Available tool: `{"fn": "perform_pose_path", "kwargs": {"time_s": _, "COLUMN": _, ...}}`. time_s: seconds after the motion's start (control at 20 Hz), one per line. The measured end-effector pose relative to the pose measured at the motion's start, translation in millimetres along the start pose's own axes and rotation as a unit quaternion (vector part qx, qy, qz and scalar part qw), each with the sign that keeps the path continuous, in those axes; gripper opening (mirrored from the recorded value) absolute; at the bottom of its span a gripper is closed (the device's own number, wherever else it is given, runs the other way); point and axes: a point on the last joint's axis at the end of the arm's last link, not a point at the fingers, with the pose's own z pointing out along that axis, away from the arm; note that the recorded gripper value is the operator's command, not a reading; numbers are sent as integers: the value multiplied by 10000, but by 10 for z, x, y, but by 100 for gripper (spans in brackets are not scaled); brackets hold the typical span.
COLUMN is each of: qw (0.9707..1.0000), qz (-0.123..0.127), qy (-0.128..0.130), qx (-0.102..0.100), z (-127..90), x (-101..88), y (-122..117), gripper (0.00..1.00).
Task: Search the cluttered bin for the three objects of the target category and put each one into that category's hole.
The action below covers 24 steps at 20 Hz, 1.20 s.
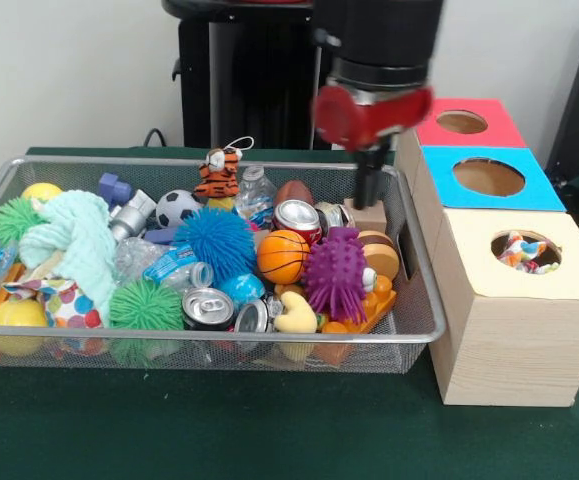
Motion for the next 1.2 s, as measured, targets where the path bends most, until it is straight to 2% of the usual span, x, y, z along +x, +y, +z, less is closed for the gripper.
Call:
{"fn": "perform_pose_path", "kwargs": {"time_s": 0.15, "qw": 9999, "qz": 149, "qy": 33, "qx": -35, "z": -49, "x": 222, "y": -274, "gripper": 0}}
{"fn": "perform_pose_path", "kwargs": {"time_s": 0.2, "qw": 9997, "qz": 240, "qy": 30, "qx": -36, "z": -56, "x": 396, "y": -483, "gripper": 0}}
{"fn": "perform_pose_path", "kwargs": {"time_s": 0.35, "qw": 9995, "qz": 322, "qy": -3, "qx": -16, "z": -44, "x": 569, "y": -719, "gripper": 0}}
{"fn": "perform_pose_path", "kwargs": {"time_s": 0.5, "qw": 9992, "qz": 397, "qy": -91, "qx": 54, "z": -13, "x": 728, "y": -1067, "gripper": 0}}
{"fn": "perform_pose_path", "kwargs": {"time_s": 0.7, "qw": 9991, "qz": 359, "qy": -189, "qx": 134, "z": 66, "x": 769, "y": -1506, "gripper": 0}}
{"fn": "perform_pose_path", "kwargs": {"time_s": 1.0, "qw": 9997, "qz": 148, "qy": -167, "qx": 47, "z": 163, "x": 608, "y": -1756, "gripper": 0}}
{"fn": "perform_pose_path", "kwargs": {"time_s": 1.05, "qw": 9999, "qz": -13, "qy": -109, "qx": -112, "z": 206, "x": 478, "y": -1801, "gripper": 100}}
{"fn": "perform_pose_path", "kwargs": {"time_s": 1.2, "qw": 9997, "qz": -85, "qy": -32, "qx": -238, "z": 229, "x": 423, "y": -1820, "gripper": 100}}
